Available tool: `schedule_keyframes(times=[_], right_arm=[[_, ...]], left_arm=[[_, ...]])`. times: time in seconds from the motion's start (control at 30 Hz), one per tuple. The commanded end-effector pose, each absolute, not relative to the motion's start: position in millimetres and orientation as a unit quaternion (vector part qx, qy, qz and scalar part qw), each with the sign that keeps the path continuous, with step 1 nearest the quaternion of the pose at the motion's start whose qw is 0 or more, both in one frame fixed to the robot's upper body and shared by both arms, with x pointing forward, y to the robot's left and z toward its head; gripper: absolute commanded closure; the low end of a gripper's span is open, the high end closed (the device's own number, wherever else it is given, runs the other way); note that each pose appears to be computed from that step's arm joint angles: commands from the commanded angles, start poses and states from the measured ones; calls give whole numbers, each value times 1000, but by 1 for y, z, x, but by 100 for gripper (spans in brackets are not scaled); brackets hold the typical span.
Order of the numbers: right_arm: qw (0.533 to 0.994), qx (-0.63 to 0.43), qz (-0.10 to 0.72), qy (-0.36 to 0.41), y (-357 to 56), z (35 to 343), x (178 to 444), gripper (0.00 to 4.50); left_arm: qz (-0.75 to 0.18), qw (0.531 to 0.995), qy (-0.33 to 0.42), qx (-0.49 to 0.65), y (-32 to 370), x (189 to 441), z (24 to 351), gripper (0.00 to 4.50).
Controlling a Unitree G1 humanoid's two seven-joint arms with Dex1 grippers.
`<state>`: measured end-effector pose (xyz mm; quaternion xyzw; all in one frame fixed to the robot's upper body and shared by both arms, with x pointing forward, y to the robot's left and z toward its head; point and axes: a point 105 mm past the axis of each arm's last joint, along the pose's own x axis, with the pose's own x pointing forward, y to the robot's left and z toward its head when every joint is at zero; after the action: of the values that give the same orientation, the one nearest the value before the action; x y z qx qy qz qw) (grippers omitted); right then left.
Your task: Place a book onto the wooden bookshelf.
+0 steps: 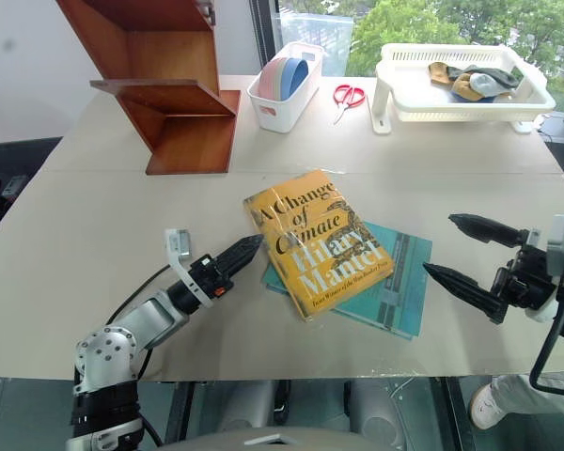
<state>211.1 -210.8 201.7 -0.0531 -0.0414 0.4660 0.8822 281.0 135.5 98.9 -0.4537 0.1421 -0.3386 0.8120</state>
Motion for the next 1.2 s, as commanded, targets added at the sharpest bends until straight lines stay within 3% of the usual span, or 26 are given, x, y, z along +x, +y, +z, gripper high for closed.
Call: schedule_keyframes(times=[0.03,0.27,0.43,0.53,0.6,0.67,0.7,0.83,1.03,1.2], right_arm=[[878,-68,472,-42,-207,201,207,0],[879,-65,470,-41,-208,198,206,0],[880,-60,470,-44,-205,198,205,0],[880,-60,468,-44,-205,197,205,0],[881,-61,467,-43,-206,197,204,0],[881,-62,466,-42,-206,197,204,0],[882,-62,466,-42,-206,197,204,0],[882,-62,466,-40,-207,196,204,0],[882,-52,465,-53,-206,200,208,0],[882,-26,460,-95,-210,218,217,0]], left_arm=[[-332,799,131,-484,132,286,102,8],[-365,753,160,-523,113,280,102,8],[-362,744,165,-537,105,289,103,8],[-366,739,162,-541,98,295,110,83],[-372,737,163,-540,97,295,112,172],[-373,737,163,-540,97,294,113,233],[-375,737,163,-539,97,293,114,297],[-382,738,149,-536,102,290,126,421],[-403,756,93,-507,113,291,166,435],[-432,811,-20,-393,127,306,239,435]])
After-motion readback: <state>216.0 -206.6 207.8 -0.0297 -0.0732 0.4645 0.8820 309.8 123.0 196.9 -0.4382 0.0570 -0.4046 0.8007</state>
